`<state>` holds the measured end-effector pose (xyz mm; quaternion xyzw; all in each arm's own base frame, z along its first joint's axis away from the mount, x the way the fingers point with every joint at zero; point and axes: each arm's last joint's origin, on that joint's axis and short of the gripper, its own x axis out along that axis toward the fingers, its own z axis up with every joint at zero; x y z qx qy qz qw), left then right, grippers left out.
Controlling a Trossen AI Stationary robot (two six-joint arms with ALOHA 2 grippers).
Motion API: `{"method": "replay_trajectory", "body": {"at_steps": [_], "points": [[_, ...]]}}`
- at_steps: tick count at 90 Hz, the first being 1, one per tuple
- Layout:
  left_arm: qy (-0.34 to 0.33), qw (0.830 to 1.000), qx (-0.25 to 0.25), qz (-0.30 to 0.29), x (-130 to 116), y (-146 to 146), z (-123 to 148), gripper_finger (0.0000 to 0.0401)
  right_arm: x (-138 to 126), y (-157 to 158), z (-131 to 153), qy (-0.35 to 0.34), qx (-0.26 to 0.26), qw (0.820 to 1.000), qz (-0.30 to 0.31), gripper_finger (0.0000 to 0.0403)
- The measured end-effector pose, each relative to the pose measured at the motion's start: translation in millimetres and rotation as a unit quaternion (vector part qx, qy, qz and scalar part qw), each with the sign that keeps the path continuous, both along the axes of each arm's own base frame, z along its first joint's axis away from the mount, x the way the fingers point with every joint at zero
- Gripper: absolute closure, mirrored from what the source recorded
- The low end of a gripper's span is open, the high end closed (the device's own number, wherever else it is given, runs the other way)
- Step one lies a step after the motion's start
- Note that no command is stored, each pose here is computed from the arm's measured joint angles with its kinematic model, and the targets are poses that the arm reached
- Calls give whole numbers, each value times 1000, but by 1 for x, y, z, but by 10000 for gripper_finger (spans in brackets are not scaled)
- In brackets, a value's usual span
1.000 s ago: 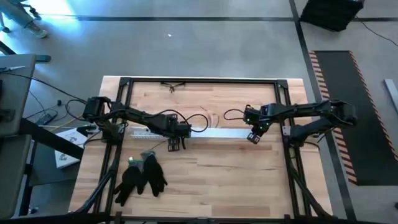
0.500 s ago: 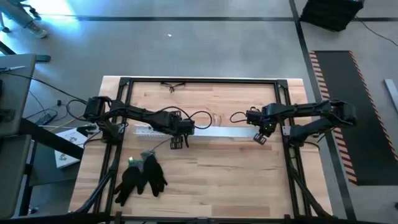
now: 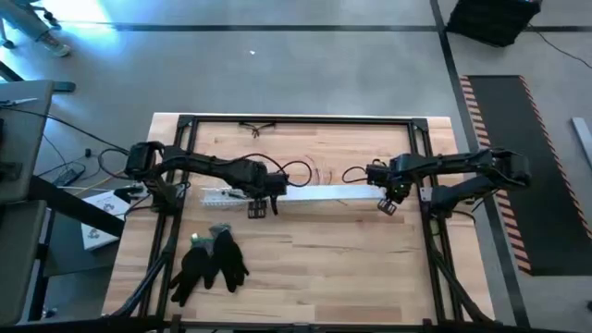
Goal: Ziptie cables
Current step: Close the white cable duct
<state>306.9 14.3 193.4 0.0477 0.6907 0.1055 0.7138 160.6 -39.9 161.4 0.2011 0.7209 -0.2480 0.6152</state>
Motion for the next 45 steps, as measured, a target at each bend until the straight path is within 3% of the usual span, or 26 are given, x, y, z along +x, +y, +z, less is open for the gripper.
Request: {"method": "replay_trajectory", "body": {"at_steps": [20, 45], "points": [[35, 999, -11, 10, -10, -1, -1, 145, 1, 0, 0, -8, -1, 1000, 8, 392], [9, 1000, -14, 8, -15, -1, -28, 145, 2, 0, -1, -9, 0, 1000, 10, 392]]}}
